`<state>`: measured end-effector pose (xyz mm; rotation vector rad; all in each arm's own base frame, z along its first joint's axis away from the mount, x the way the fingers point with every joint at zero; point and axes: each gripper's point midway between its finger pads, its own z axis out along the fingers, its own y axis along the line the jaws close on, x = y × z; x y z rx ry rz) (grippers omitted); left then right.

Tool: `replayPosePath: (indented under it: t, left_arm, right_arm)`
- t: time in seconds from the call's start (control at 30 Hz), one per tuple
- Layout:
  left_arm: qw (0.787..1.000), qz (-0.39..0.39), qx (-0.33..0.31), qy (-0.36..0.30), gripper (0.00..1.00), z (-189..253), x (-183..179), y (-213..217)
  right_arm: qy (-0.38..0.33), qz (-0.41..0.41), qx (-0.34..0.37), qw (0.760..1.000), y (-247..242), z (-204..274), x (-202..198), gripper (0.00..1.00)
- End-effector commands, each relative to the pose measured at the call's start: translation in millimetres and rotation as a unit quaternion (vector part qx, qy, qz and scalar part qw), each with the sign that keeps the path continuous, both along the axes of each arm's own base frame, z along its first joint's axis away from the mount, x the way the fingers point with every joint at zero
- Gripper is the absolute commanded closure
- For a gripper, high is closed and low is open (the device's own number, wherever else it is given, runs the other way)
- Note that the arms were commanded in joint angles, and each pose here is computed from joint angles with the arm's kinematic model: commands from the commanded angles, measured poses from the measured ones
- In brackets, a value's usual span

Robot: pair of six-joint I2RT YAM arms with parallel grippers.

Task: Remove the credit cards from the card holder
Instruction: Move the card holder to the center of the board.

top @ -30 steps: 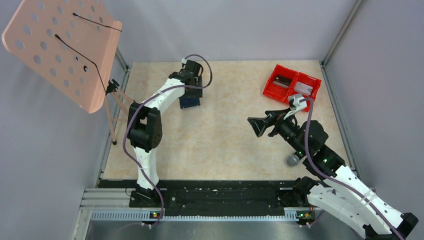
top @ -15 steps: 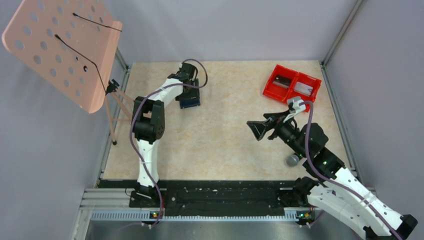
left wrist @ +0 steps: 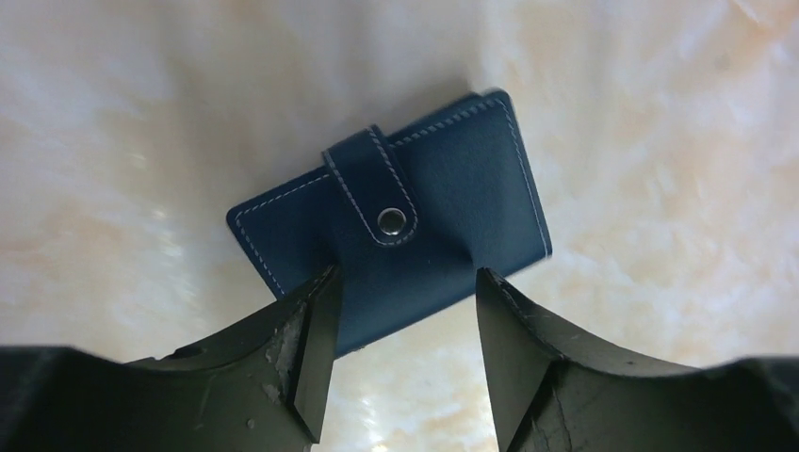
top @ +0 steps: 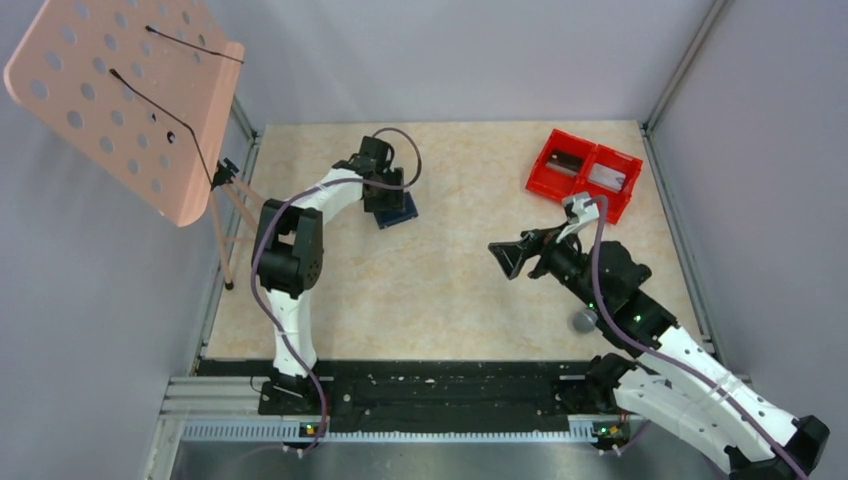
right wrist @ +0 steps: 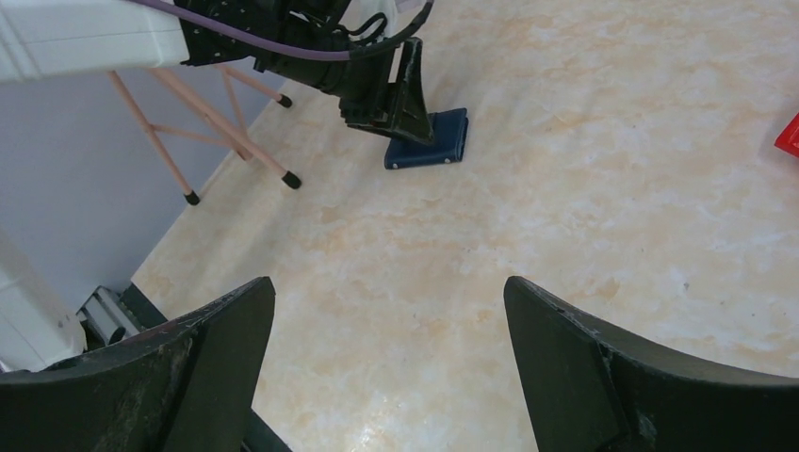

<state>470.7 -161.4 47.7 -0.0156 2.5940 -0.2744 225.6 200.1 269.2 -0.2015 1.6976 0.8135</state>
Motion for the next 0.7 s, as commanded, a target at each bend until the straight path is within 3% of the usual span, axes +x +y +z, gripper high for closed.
replayPosePath:
  t: [0.0, 0.23, 0.37, 0.43, 0.53, 0.67]
  left_arm:
    - [0.996, -0.060, -0.058, 0.026, 0.41, 3, -45, -50]
    - [0.993, -0.099, -0.058, 0.027, 0.42, 10, -85, -85]
    - [0.990, -0.103, -0.092, -0.001, 0.43, 35, -102, -100]
    - [0.991, -0.090, -0.098, -0.031, 0.43, 53, -100, -96]
    - [0.995, -0.042, -0.059, -0.061, 0.41, 65, -83, -72]
    - [0.999, -0.003, -0.008, -0.037, 0.41, 46, -65, -47]
  right_arm:
    - [-0.009, -0.005, 0.018, 1.000, 1, 9, 2, 0.09]
    - [0.013, -0.037, 0.006, 0.999, -4, -7, 12, 0.11]
    - [0.035, -0.059, -0.014, 0.998, -6, -21, 21, 0.11]
    - [0.044, -0.056, -0.021, 0.997, -3, -27, 23, 0.14]
    - [0.054, -0.046, -0.027, 0.997, 5, -36, 27, 0.20]
    - [0.071, -0.033, -0.027, 0.997, 17, -48, 31, 0.28]
